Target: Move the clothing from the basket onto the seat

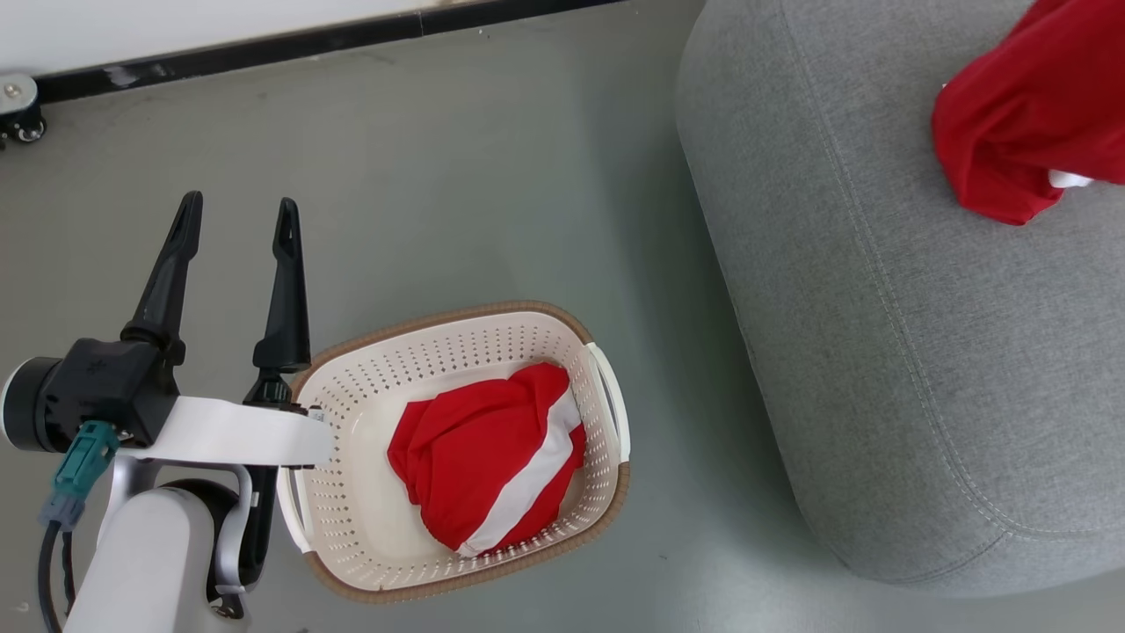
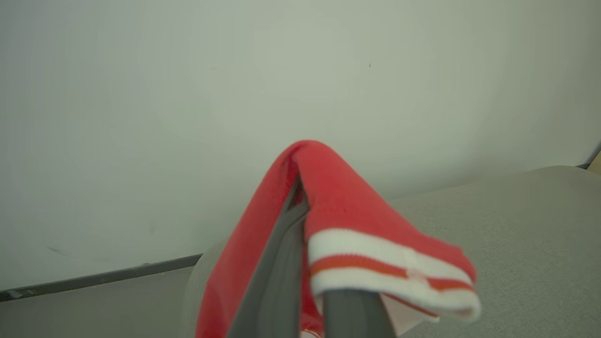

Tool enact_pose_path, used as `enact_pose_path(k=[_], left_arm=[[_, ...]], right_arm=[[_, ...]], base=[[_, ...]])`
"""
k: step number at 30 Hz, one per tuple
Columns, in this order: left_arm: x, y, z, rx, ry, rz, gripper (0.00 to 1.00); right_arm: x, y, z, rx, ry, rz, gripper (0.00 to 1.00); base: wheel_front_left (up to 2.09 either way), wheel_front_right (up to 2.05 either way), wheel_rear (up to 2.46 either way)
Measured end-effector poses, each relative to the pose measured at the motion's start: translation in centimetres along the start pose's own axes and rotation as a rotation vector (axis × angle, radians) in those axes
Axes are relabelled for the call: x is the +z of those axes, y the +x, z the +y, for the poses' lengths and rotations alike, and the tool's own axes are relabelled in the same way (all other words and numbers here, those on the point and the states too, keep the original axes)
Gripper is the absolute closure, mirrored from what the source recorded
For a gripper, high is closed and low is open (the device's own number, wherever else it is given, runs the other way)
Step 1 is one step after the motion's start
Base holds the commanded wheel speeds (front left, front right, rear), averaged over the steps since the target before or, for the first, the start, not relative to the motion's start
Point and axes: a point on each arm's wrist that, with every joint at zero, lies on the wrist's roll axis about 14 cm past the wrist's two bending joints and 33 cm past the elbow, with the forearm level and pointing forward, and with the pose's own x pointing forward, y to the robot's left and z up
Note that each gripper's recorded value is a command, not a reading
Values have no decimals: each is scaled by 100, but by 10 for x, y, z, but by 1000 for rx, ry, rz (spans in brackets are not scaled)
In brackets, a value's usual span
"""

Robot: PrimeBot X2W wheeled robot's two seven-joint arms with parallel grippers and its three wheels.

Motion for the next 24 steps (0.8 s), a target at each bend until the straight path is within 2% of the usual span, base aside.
enact_pose_path(k=[15,24], left_arm=[[-13,6,1,-11,0,21,0],[-18,5,3,-4,2,35,0]], right_arm=[[-88,-3,5,-28,45,167,100],[-149,-24,3,-59,94,325,100]], base=[[0,0,0],[0,0,0]])
